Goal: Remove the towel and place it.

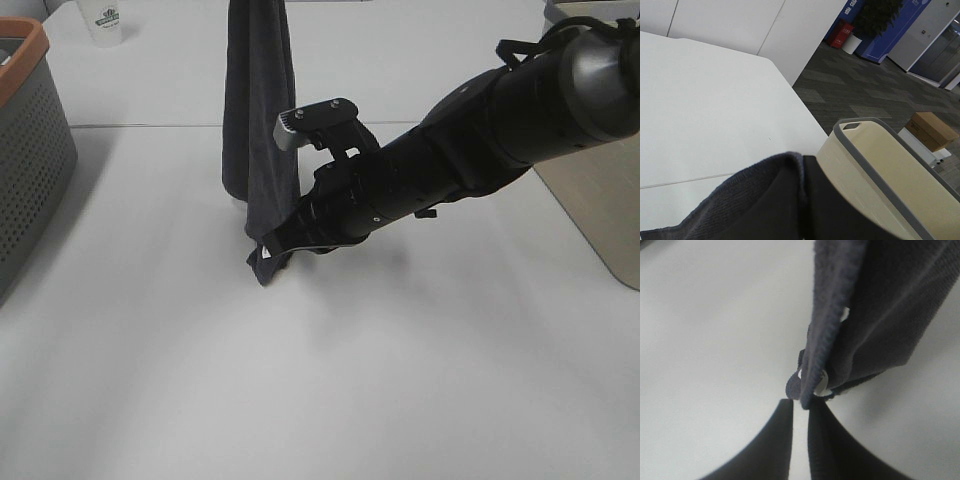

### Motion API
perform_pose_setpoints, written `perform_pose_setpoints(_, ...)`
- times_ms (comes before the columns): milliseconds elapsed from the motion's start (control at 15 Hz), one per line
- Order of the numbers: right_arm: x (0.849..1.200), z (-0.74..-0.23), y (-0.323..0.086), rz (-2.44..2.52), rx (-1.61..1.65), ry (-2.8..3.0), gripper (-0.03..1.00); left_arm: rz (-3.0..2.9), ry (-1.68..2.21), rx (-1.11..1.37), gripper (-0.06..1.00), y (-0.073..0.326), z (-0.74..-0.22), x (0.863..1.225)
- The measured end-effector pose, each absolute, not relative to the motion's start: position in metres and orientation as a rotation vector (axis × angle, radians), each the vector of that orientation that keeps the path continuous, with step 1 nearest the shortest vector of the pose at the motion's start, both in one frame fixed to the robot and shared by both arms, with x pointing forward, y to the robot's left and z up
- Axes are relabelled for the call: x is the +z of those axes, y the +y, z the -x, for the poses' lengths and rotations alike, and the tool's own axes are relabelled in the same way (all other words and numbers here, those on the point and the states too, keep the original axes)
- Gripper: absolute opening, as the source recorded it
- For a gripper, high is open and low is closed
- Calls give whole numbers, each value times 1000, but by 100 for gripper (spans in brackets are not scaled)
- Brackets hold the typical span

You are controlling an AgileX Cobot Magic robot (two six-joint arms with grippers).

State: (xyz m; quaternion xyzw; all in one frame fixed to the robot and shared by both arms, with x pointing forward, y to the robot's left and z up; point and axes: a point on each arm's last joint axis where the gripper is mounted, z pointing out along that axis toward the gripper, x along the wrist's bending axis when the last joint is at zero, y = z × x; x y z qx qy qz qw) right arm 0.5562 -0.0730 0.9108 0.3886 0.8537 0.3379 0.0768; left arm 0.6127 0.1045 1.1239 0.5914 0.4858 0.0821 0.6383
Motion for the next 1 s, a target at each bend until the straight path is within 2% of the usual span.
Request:
perform_pose_setpoints(67,911,-556,-73,-1172,1013,2554,2,-1350,1109,187,0,105,-613,1124)
perform_pose_setpoints(200,911,-556,-73,-1172,1013,2554,2,-1350,1109,187,0,105,-613,1124)
perform_pose_setpoints(267,911,-556,-73,-1172,1013,2555,7,-1350,1109,187,0,105,-613,1124)
perform_pose_setpoints(400,911,-557,-73,-1176,1014,2552,26,-1350,1109,187,0,105,-613,1124)
perform_pose_setpoints(467,911,-558,-74,-1185,1011,2535,31,-1350,1109,187,0,105,-613,1124)
perform_pose_setpoints(600,915,-563,-72,-1190,1024,2501,34,-1350,1108,187,0,104,-613,1124)
perform_pose_setpoints(667,917,-565,-71,-1189,1032,2486,30,-1350,1108,187,0,104,-613,1124)
perform_pose_setpoints(733,918,-566,-71,-1188,1036,2481,21,-1351,1108,186,0,104,-613,1124)
perform_pose_setpoints(800,918,-566,-71,-1182,1033,2483,7,-1351,1107,185,0,104,-612,1124)
perform_pose_setpoints(867,918,-566,-71,-1178,1032,2487,2,-1351,1107,185,0,104,-612,1124)
perform_pose_setpoints(1000,919,-561,-69,-1171,1048,2542,2,-1350,1109,187,0,105,-613,1124)
